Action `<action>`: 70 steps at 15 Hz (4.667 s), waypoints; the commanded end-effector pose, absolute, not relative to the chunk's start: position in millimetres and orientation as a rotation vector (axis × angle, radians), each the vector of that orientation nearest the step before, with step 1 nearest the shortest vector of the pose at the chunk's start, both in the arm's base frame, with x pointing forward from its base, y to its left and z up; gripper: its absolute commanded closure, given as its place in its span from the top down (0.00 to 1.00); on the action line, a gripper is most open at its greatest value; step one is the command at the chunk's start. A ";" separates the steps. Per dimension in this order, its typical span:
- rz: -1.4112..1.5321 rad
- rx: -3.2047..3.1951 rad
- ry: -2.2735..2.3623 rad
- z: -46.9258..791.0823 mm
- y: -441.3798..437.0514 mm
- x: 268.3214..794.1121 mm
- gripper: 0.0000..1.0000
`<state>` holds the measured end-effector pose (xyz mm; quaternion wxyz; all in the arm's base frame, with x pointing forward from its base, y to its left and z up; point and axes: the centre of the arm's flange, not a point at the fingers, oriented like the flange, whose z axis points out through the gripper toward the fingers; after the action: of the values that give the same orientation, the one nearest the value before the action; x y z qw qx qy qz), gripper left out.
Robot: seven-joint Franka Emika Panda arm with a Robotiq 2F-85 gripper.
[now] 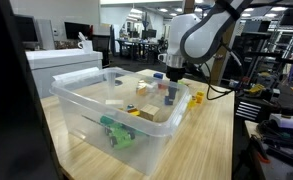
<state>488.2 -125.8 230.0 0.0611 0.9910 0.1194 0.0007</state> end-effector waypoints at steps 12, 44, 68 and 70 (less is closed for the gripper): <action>0.262 3.053 0.304 326.8 -104.4 513.4 0.43; -0.191 2.929 0.394 305.8 -141.0 404.2 1.00; -0.123 2.736 0.854 208.9 -143.5 444.5 0.67; -0.124 2.737 0.845 210.3 -145.8 444.5 0.54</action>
<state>444.5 -139.0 222.7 0.1334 0.9497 0.2799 -0.0447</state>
